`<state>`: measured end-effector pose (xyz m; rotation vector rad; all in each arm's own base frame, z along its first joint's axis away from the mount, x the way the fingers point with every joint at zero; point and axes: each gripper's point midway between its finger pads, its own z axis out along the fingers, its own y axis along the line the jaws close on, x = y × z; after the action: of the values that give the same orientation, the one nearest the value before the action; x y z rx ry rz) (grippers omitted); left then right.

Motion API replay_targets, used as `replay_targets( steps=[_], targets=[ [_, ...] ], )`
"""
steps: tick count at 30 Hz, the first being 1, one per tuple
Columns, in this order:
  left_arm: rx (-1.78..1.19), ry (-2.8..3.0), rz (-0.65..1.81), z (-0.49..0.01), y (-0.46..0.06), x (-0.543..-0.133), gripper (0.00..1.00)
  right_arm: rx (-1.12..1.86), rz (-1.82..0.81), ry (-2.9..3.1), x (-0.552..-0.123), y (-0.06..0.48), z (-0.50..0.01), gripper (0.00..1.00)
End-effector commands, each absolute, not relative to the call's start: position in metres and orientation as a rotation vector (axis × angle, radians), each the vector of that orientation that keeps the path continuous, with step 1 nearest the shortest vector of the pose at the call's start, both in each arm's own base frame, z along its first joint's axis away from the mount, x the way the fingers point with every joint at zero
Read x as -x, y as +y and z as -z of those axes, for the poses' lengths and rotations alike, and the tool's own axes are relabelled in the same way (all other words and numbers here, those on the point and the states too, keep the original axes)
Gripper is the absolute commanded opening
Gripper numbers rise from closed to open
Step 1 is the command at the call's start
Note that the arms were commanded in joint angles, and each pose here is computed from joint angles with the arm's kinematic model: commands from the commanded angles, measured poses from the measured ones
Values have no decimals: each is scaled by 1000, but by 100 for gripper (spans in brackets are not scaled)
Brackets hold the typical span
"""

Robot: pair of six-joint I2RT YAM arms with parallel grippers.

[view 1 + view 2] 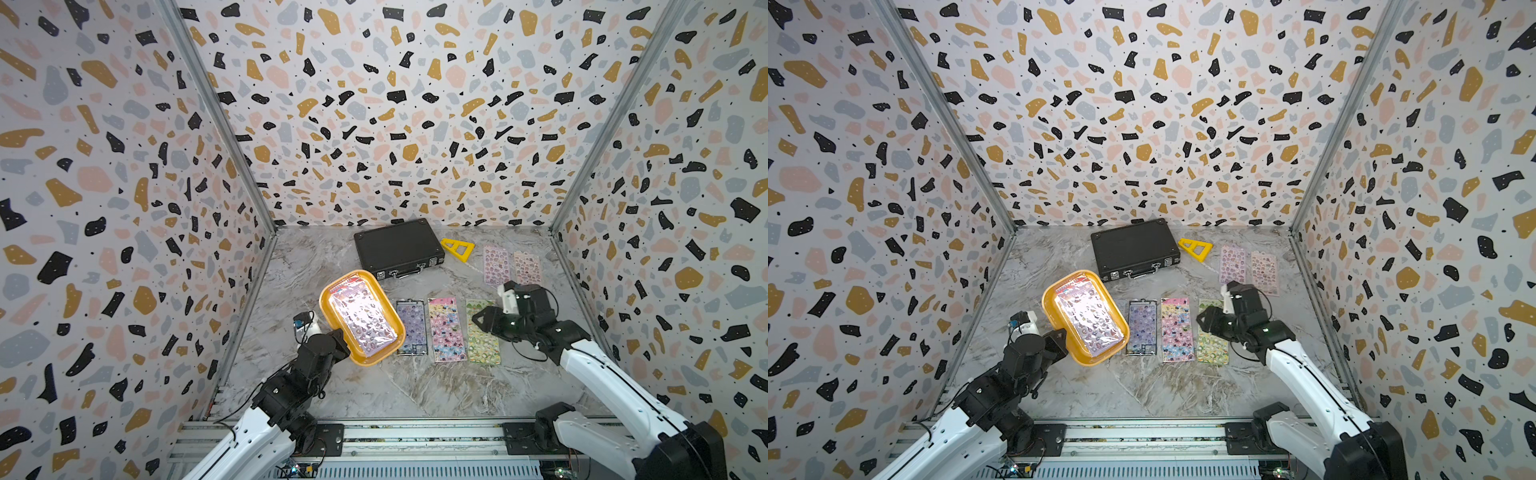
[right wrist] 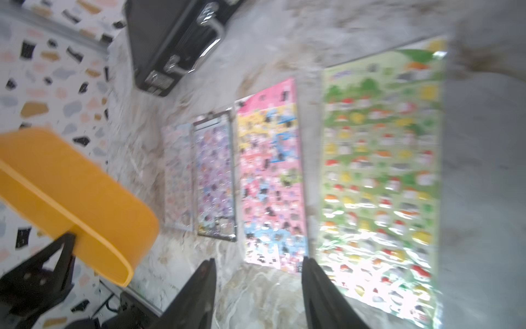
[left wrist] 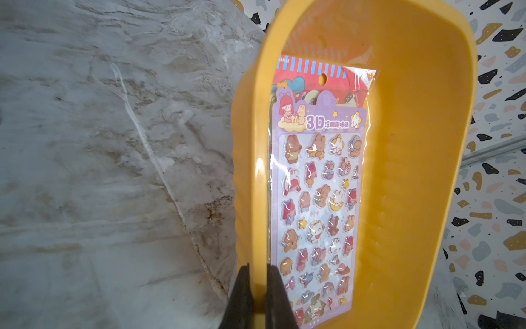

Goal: Take the stickers out of the storage box
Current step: Pick up the sticker from the storage box.

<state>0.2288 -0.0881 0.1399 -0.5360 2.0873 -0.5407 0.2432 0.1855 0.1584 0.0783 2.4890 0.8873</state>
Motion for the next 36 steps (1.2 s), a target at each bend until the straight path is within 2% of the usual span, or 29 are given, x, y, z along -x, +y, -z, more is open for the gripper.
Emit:
replay_targets(
  steps=[1,8,11,22,29,36],
  targets=[
    [478,2024,631,-158,-105,-240,0,83,-950,2330,-230,245,-215,53],
    [445,2020,687,-158,-116,-243,0,459,-854,2342,-191,355,-204,53],
    [442,2021,682,-158,-116,-243,0,529,-791,2358,-191,384,-189,54],
    [442,2026,684,-156,-117,-244,0,501,-437,2323,-239,391,-165,65],
    [439,2030,684,-156,-117,-243,0,484,-438,2381,-261,396,-144,68],
    [429,2027,695,-158,-119,-243,0,528,-426,2427,-263,411,-127,69]
  ],
)
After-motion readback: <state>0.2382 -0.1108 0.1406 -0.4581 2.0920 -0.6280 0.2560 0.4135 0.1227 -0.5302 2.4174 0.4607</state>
